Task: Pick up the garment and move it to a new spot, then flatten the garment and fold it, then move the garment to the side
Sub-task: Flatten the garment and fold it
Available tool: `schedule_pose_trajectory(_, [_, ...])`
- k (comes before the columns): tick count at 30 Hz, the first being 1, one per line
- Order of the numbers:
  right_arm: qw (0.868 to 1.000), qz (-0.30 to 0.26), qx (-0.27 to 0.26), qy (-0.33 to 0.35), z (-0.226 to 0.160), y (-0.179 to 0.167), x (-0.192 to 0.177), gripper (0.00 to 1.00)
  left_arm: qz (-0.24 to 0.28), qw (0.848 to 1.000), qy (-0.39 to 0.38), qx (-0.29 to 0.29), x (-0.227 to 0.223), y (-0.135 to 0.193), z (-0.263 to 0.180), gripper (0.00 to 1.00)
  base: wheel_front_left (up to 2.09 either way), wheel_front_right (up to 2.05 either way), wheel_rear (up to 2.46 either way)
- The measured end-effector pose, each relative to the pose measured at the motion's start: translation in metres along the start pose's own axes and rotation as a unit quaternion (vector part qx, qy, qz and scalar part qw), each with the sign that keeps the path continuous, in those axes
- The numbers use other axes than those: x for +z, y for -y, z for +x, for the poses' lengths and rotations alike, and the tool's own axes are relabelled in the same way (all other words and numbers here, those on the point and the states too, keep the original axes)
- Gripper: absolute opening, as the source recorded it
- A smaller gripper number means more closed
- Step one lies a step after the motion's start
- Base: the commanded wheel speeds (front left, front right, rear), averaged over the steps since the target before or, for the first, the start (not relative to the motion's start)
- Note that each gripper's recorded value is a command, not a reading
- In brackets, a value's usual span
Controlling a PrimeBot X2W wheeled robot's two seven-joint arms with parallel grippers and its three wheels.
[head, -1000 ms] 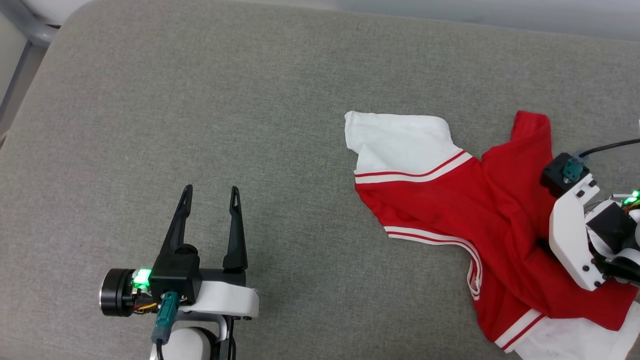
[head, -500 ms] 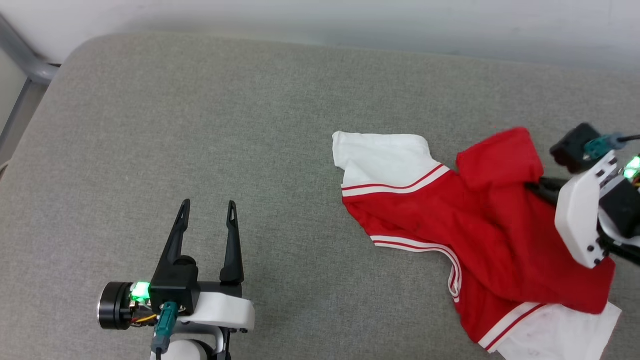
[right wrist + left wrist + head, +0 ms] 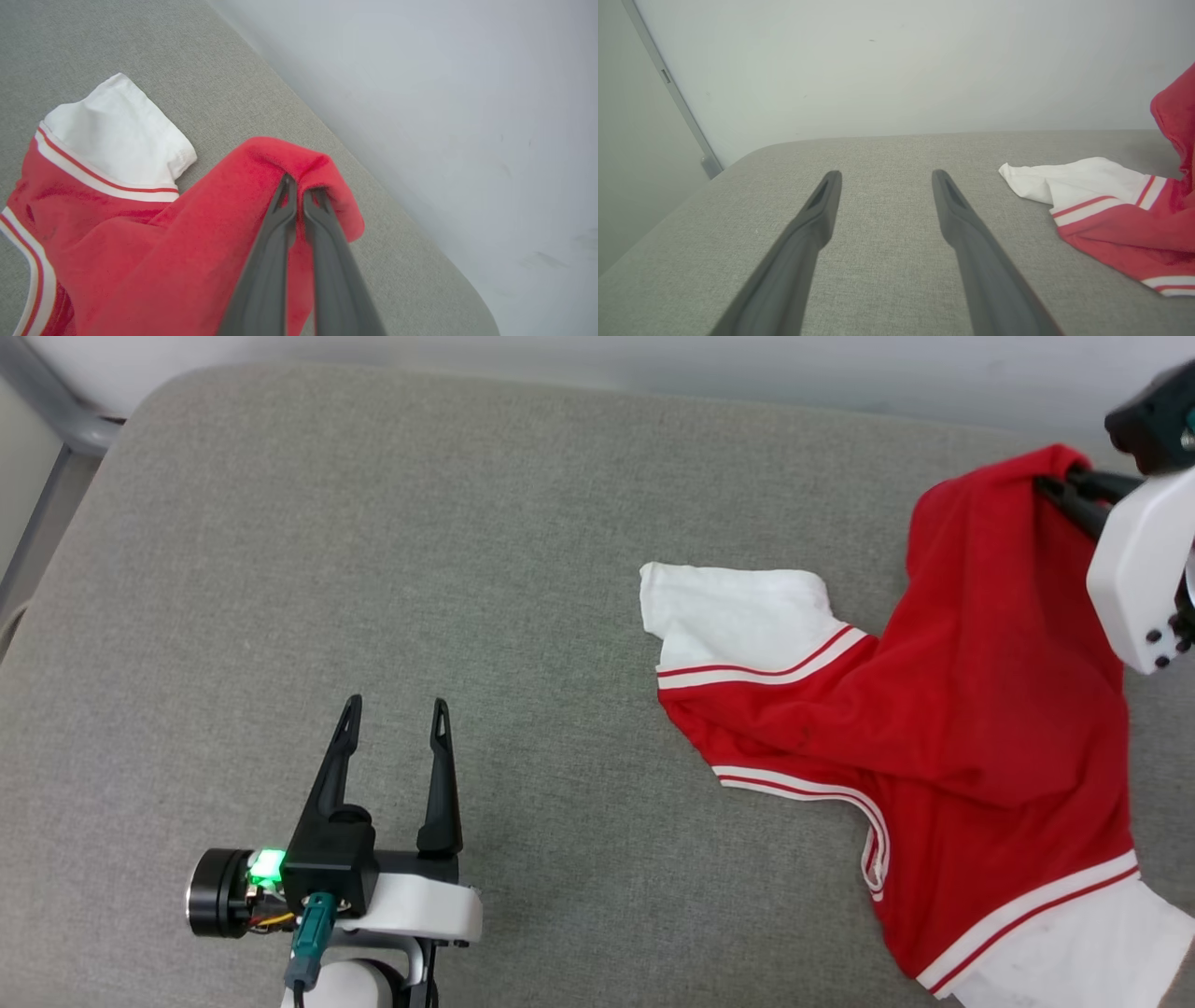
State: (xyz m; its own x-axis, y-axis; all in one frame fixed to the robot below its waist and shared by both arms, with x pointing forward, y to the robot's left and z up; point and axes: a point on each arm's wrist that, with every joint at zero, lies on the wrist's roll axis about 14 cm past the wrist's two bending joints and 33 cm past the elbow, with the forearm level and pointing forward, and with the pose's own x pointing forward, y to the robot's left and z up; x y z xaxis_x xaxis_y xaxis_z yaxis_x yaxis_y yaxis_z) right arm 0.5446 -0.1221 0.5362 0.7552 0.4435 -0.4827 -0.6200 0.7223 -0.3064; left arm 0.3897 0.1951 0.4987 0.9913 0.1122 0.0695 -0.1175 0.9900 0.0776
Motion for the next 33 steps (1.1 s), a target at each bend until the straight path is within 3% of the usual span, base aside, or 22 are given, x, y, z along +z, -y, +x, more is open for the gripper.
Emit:
schedule_pose_trajectory(5, [0.999,-0.018,-0.009,-0.038,0.039,0.007,-0.009,0.00,0.002,1.000,-0.008,0.006,-0.007,-0.003,0.008,1.00,0.00,0.00,0.00])
schedule_pose_trajectory(11, [0.989,0.003,0.010,-0.147,0.075,-0.006,-0.072,0.00,0.004,1.000,-0.018,0.011,-0.016,-0.005,0.015,1.00,0.00,0.00,0.00])
schedule_pose_trajectory(17, [0.970,0.021,0.033,-0.241,0.089,-0.023,-0.134,0.00,0.006,0.999,-0.026,0.018,-0.023,-0.007,0.022,1.00,0.00,0.00,0.00])
schedule_pose_trajectory(23, [0.969,0.056,0.037,-0.239,0.091,-0.026,-0.142,0.03,0.005,0.999,-0.026,0.022,-0.024,-0.007,0.025,1.00,0.00,0.00,0.00])
schedule_pose_trajectory(24, [0.969,0.056,0.037,-0.239,0.091,-0.026,-0.142,0.65,0.005,0.999,-0.026,0.022,-0.024,-0.007,0.025,1.00,0.00,0.00,0.00])
schedule_pose_trajectory(25, [0.973,0.071,0.034,-0.215,0.090,-0.025,-0.134,1.00,0.004,0.999,-0.022,0.022,-0.021,-0.007,0.025,1.00,0.00,0.00,0.00])
schedule_pose_trajectory(26, [0.973,0.071,0.034,-0.215,0.090,-0.025,-0.134,1.00,0.004,0.999,-0.022,0.022,-0.021,-0.007,0.025,1.00,0.00,0.00,0.00])
schedule_pose_trajectory(27, [0.991,0.083,0.018,-0.106,0.074,-0.015,-0.096,1.00,0.002,1.000,-0.009,0.021,-0.010,-0.008,0.019,1.00,0.00,0.00,0.00])
schedule_pose_trajectory(28, [0.991,0.083,0.018,-0.106,0.074,-0.015,-0.096,1.00,0.002,1.000,-0.009,0.021,-0.010,-0.008,0.019,1.00,0.00,0.00,0.00])
schedule_pose_trajectory(33, [0.995,0.095,-0.026,0.019,0.044,0.011,-0.059,1.00,0.003,1.000,0.001,0.012,-0.002,-0.006,0.012,1.00,0.00,0.00,0.00])
